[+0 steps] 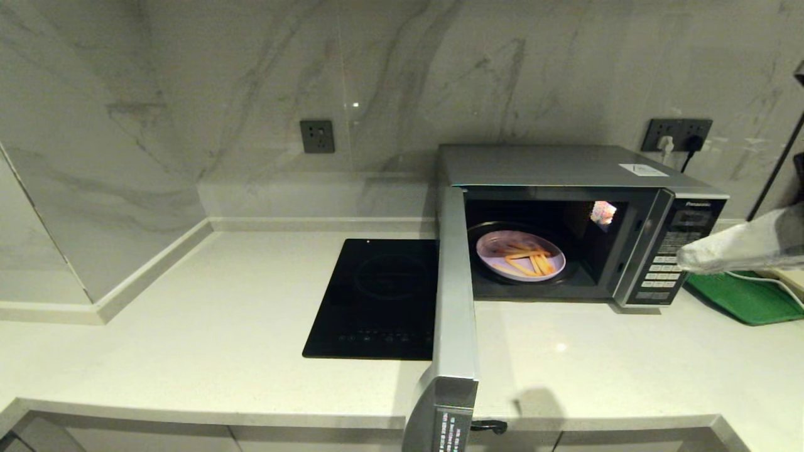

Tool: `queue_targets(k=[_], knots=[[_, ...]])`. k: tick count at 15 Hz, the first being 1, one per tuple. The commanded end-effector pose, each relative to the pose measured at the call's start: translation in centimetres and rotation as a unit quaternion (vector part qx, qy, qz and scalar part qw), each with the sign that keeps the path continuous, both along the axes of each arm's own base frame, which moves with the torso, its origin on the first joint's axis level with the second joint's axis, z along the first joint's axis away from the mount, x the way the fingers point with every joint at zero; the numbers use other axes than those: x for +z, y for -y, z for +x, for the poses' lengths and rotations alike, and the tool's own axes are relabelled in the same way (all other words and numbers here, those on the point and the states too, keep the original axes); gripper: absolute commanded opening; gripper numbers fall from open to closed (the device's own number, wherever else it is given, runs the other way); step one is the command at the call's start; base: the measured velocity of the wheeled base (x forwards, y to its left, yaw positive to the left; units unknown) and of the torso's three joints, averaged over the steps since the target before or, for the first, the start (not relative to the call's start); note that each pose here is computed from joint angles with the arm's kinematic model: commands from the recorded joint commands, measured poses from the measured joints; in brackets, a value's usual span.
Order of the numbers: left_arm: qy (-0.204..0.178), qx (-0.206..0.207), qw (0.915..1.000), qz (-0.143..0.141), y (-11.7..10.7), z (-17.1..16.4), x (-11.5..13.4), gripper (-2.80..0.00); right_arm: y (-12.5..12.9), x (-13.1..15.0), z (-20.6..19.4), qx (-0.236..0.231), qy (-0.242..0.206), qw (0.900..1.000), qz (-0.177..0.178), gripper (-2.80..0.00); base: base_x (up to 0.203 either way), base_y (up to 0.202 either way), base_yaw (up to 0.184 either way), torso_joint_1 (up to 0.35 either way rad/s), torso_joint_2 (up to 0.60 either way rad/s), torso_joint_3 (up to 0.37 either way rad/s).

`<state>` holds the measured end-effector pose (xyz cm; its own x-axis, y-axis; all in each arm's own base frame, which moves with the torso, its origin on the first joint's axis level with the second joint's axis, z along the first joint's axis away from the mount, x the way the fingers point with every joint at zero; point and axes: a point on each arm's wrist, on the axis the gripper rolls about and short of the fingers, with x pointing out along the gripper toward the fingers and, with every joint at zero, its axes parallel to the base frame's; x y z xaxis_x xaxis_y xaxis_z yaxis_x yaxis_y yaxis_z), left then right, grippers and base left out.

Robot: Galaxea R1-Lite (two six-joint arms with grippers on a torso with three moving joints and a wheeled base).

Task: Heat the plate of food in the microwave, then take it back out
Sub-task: Close the microwave oven

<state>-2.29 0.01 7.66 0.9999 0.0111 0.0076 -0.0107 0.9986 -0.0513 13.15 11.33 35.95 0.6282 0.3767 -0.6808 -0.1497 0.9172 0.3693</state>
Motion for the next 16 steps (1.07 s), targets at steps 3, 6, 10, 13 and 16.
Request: queue_targets(k=[3, 6, 10, 13, 16], knots=[[0.000, 0.001, 1.0000, 0.000, 0.0, 0.0, 0.0, -2.80, -6.2, -2.1, 0.0, 0.104, -0.035, 0.990, -0.089, -2.80, 0.000, 0.000, 0.000, 0.000, 0.00, 0.000], [0.000, 0.000, 1.0000, 0.000, 0.0, 0.0, 0.0, -2.80, -10.5, -2.2, -1.2, 0.166, -0.009, 0.981, -0.097, -2.80, 0.000, 0.000, 0.000, 0.000, 0.00, 0.000], [0.001, 0.001, 1.0000, 0.000, 0.0, 0.0, 0.0, -2.80, -15.2, -3.5, -2.7, 0.223, 0.032, 0.969, -0.098, -2.80, 0.000, 0.000, 0.000, 0.000, 0.00, 0.000], [0.000, 0.000, 1.0000, 0.000, 0.0, 0.0, 0.0, -2.80, -17.5, -4.4, -3.9, 0.260, 0.040, 0.959, -0.101, -2.80, 0.000, 0.000, 0.000, 0.000, 0.00, 0.000], [0.000, 0.001, 1.0000, 0.000, 0.0, 0.0, 0.0, -2.80, -18.8, -5.4, -3.6, 0.266, 0.039, 0.957, -0.107, -2.80, 0.000, 0.000, 0.000, 0.000, 0.00, 0.000]])
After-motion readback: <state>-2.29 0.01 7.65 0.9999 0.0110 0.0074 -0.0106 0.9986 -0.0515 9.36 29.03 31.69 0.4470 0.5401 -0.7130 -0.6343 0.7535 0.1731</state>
